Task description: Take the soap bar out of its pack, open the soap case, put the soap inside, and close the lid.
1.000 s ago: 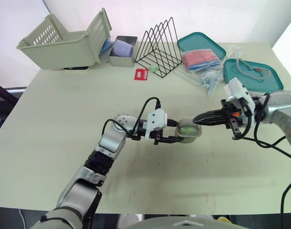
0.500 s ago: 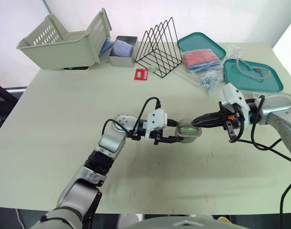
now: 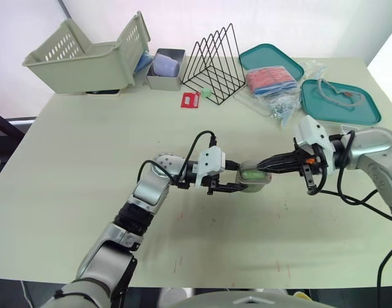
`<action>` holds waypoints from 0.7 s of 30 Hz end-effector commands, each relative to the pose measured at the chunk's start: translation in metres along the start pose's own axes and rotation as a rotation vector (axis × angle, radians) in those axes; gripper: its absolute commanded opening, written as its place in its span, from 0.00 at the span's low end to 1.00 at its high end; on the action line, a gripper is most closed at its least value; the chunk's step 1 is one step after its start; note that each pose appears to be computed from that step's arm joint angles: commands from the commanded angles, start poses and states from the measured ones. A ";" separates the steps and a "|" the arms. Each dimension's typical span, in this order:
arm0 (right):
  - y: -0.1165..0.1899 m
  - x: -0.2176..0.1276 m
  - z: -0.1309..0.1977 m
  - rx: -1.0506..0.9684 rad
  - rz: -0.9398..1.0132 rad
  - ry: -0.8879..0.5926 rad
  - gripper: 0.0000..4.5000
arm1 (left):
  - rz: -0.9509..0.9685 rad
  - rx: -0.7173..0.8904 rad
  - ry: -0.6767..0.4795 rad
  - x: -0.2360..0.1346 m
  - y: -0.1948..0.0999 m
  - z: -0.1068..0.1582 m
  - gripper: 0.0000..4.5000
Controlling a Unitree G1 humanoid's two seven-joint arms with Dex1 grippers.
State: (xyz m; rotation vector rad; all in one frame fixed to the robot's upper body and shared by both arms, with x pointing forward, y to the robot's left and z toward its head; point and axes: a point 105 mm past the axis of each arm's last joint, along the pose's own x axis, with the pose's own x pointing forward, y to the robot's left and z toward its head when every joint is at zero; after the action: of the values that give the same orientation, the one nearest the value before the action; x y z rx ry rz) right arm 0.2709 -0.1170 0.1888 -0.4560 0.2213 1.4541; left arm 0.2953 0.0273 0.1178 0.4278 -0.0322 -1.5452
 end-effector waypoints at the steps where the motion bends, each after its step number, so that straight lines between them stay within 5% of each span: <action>1: 0.002 0.007 -0.018 0.039 0.001 0.064 0.00 | 0.024 -0.005 0.025 -0.001 0.002 -0.004 0.43; 21: -0.030 -0.023 0.000 0.057 -0.209 -0.154 0.00 | 0.027 -0.014 0.027 -0.002 0.001 -0.006 0.43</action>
State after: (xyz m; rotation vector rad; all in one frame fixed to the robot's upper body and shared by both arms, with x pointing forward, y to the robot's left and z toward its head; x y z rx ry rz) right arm 0.2973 -0.1353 0.1870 -0.3080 0.1661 1.2744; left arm 0.2960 0.0277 0.1169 0.4165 -0.0254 -1.5316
